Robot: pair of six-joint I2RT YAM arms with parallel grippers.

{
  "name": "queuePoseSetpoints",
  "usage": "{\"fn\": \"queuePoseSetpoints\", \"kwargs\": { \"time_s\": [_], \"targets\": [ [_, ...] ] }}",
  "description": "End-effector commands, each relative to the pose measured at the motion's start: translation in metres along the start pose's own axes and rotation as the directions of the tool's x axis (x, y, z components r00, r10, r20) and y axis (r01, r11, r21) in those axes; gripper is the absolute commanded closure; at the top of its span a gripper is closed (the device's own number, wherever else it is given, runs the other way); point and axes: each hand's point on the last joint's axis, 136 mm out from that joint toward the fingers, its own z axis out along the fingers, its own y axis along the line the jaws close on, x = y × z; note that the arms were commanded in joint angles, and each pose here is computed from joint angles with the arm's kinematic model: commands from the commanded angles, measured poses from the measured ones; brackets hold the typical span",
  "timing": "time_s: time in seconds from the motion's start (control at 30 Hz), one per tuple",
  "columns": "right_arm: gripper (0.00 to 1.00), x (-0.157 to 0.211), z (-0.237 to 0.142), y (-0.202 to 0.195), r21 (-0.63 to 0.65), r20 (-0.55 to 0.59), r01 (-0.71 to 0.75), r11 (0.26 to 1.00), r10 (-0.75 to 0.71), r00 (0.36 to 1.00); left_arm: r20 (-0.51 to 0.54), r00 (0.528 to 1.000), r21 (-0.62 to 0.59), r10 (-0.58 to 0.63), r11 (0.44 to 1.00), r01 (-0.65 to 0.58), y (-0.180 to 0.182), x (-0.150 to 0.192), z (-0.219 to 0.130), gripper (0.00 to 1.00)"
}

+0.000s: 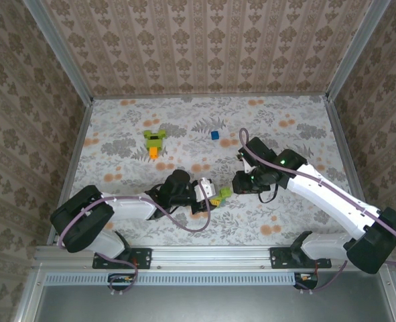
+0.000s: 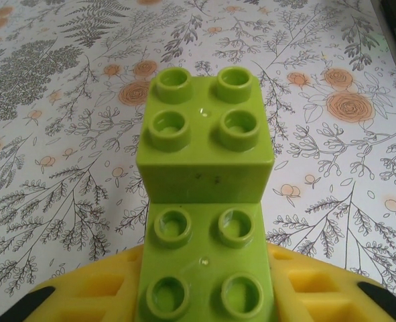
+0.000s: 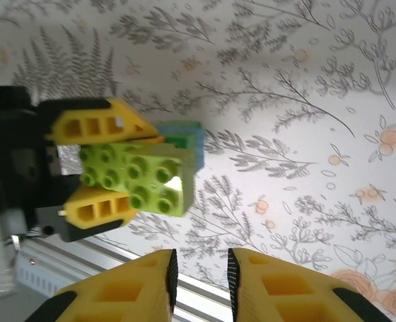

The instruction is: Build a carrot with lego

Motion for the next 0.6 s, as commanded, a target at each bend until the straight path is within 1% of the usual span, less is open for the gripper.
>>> {"fn": "queuePoseSetpoints", "kwargs": {
  "time_s": [0.0, 0.13, 0.2, 0.23, 0.3, 0.43, 0.57],
  "targets": [
    [0.70, 0.009, -0.001, -0.014, 0.038, -0.006, -0.016, 0.999, 0.016, 1.000, -0.121, 0.992, 0.032, -0.037, 0.999, 0.041, -0.013, 0.033, -0.001, 0.53],
    [0.69, 0.015, 0.005, -0.019, 0.047, -0.023, -0.015, 0.999, 0.016, 1.000, -0.094, 0.995, 0.025, -0.034, 0.999, 0.036, -0.013, 0.027, -0.006, 0.40],
    [0.68, 0.018, 0.008, -0.021, 0.050, -0.030, -0.013, 0.999, 0.015, 0.999, -0.080, 0.996, 0.023, -0.032, 0.999, 0.033, -0.013, 0.023, -0.008, 0.28],
    [0.68, 0.020, 0.009, -0.021, 0.051, -0.034, -0.015, 0.999, 0.016, 0.999, -0.074, 0.997, 0.021, -0.031, 0.999, 0.033, -0.013, 0.022, -0.010, 0.20],
    [0.67, 0.022, 0.012, -0.023, 0.052, -0.040, -0.015, 0.999, 0.017, 0.999, -0.055, 0.998, 0.015, -0.029, 0.999, 0.029, -0.013, 0.018, -0.013, 0.10],
    [0.67, 0.029, 0.019, -0.026, 0.047, -0.057, -0.019, 0.999, 0.021, 0.998, 0.014, 1.000, 0.016, -0.020, 1.000, 0.020, -0.017, 0.004, -0.027, 0.00],
    [0.71, 0.033, 0.029, -0.026, 0.035, -0.064, -0.039, 0.999, 0.042, 0.997, 0.089, 0.996, -0.009, -0.012, 1.000, 0.013, -0.017, -0.010, -0.044, 0.00]
  ]
}}
